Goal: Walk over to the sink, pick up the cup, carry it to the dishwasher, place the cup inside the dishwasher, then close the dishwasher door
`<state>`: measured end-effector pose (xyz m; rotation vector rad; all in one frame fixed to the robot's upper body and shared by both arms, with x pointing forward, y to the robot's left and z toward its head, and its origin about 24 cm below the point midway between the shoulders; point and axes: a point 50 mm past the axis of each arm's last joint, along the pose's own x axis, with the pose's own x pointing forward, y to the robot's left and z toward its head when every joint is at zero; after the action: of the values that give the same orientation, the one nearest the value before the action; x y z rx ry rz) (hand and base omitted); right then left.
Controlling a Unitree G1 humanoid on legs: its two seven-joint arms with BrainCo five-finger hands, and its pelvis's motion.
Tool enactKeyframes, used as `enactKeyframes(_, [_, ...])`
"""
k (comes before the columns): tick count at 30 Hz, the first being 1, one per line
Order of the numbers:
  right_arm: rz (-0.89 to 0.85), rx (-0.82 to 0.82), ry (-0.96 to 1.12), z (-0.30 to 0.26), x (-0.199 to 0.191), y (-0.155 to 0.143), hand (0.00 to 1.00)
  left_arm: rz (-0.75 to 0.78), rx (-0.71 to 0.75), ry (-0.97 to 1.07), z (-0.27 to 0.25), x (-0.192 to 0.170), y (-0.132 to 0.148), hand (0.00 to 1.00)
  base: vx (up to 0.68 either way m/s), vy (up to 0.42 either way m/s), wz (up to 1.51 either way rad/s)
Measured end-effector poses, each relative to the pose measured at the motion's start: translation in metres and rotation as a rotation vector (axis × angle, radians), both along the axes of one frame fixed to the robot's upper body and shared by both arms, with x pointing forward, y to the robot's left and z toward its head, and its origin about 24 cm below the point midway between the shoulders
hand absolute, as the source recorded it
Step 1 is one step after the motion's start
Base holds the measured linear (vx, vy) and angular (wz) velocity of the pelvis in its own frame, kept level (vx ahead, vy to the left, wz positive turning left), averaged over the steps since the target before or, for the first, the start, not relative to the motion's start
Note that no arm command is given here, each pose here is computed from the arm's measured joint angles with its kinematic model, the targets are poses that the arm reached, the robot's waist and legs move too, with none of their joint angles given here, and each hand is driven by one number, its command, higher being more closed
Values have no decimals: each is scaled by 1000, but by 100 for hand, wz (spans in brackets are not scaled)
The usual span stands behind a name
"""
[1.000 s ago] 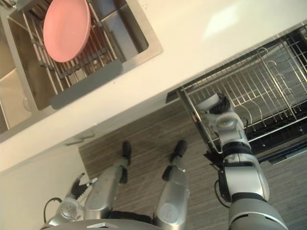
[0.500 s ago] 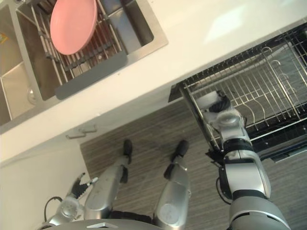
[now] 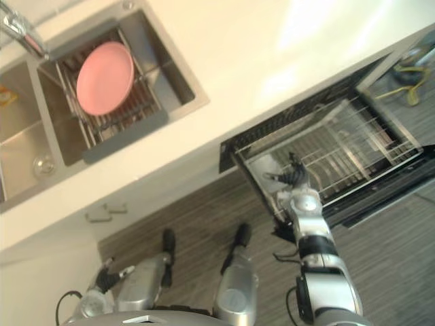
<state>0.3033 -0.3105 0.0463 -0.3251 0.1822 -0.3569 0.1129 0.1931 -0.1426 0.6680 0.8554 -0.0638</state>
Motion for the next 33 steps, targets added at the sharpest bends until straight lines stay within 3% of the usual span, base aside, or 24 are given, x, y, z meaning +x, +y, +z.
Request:
enactKeyframes(8, [-107, 19, -16, -20, -38, -17, 0, -22, 24, 84, -6, -22, 8, 0, 78, -16, -20])
enactKeyframes(15, [-147, 156, -264, -6, -63, -8, 0, 36, 1, 124, -9, -36, 13, 0, 6, 0, -4])
enactKeyframes(20, [43, 330, -660, 36, -84, 31, 0, 283, -102, 177, -13, -59, 21, 0, -16, 3, -13])
enactKeyframes(25, [245, 404, -980, 84, -97, 54, 0, 466, -167, 209, -17, -76, 23, 0, 6, 4, 6])
enactKeyframes(33, [480, 492, -1023, 103, -81, 87, 0, 576, -237, 276, -21, -87, 22, 0, 6, -11, 28])
